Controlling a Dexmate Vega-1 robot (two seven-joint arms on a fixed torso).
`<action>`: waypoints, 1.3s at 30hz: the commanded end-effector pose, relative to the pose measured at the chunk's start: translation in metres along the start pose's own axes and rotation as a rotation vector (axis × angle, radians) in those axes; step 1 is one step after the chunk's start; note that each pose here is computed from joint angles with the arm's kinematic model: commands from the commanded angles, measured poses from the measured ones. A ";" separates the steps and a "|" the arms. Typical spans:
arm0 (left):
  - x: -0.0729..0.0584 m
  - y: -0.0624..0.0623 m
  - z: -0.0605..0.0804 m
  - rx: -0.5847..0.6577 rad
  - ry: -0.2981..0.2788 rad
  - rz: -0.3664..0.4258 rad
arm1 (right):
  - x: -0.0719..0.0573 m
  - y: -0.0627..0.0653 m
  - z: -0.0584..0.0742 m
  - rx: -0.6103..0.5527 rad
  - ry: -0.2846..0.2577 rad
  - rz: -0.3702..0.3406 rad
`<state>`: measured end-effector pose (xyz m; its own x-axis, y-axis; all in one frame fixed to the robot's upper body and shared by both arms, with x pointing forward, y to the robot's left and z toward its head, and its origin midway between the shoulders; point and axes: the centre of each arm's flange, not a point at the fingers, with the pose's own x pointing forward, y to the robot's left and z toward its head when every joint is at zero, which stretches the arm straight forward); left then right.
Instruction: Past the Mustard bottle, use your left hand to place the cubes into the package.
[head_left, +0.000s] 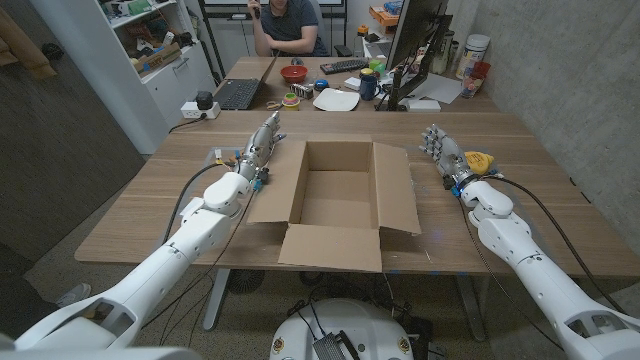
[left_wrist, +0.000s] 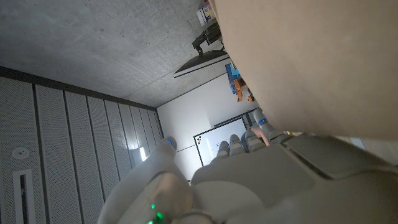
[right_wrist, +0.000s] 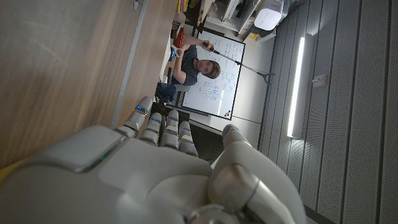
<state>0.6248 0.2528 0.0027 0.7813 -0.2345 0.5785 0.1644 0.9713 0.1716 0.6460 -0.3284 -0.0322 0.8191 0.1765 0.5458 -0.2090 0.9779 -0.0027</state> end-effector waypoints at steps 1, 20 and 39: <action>-0.020 0.001 0.024 0.114 -0.021 0.013 | -0.005 -0.002 -0.007 0.016 0.005 0.006; -0.059 0.016 0.051 0.294 -0.047 0.135 | -0.005 0.001 -0.009 0.019 0.008 0.006; -0.092 0.026 0.083 0.532 -0.086 0.229 | 0.006 0.010 -0.015 0.026 0.012 0.020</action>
<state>0.5311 0.2897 0.0144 0.7432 -0.0791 0.6644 -0.2241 0.9062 0.3585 0.6520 -0.3218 -0.0424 0.8221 0.1899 0.5367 -0.2311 0.9729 0.0099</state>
